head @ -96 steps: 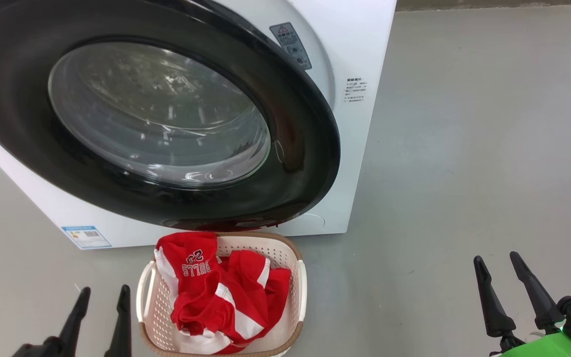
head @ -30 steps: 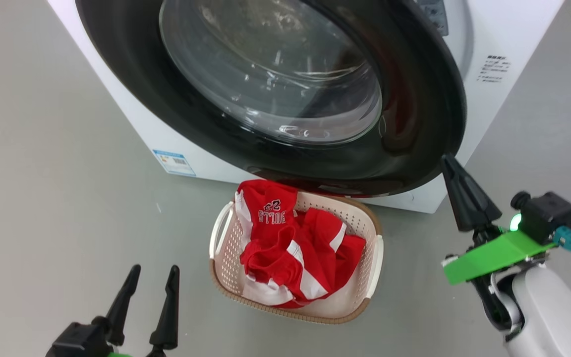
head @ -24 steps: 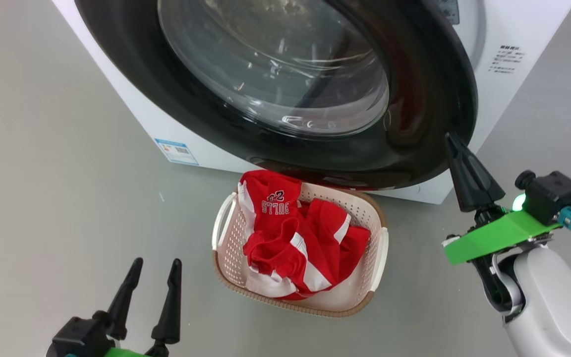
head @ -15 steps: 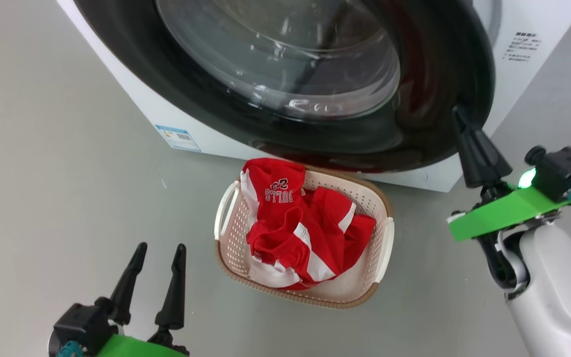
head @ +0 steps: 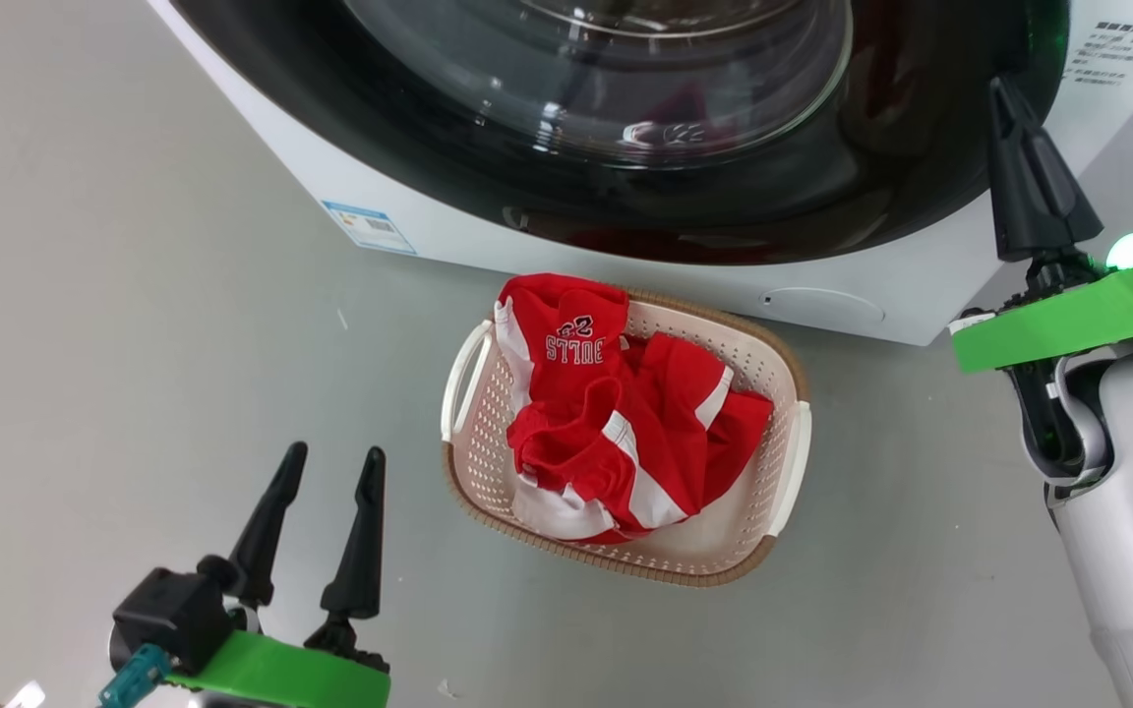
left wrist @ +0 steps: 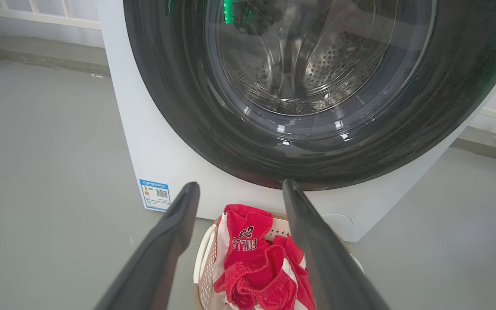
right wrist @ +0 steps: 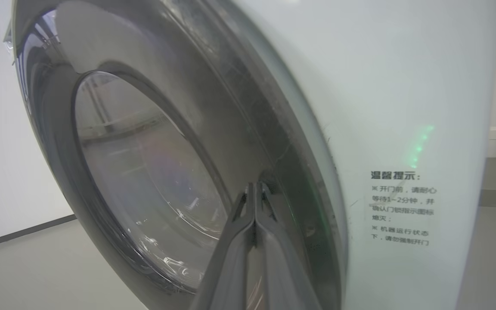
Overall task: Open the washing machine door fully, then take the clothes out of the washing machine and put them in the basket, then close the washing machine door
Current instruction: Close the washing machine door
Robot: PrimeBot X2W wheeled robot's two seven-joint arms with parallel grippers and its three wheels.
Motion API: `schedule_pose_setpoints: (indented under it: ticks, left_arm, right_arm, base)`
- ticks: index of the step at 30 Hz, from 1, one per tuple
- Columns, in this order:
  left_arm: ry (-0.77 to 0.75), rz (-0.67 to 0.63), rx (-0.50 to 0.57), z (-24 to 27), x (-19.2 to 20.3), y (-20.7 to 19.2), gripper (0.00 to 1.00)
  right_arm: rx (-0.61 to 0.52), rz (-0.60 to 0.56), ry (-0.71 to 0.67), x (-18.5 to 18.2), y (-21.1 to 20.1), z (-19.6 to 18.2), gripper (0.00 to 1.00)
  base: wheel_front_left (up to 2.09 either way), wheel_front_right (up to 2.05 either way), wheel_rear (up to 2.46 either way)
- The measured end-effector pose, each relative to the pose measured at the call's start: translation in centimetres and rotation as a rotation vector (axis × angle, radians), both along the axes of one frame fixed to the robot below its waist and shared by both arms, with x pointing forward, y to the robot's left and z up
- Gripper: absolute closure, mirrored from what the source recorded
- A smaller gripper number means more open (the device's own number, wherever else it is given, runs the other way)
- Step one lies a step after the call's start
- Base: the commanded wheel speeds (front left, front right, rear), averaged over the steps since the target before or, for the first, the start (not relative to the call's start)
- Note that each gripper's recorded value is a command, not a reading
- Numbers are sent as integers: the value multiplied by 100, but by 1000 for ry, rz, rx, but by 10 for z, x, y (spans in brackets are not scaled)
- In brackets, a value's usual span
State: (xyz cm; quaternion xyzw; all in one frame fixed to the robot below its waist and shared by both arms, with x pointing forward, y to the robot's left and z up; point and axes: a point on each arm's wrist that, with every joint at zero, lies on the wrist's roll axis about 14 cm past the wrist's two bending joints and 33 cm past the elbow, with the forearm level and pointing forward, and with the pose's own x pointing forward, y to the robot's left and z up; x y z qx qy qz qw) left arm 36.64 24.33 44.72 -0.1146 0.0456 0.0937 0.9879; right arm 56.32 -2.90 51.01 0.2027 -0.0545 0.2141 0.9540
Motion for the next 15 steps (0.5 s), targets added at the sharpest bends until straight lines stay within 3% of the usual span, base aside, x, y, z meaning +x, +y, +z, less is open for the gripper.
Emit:
schedule_pose_setpoints:
  ticks: [15]
  left_arm:
    - [-2,-6,2,0,6,-1,0]
  right_arm:
    - [25,-8,-16,7,-1,4,100]
  base:
    - [0,0,0]
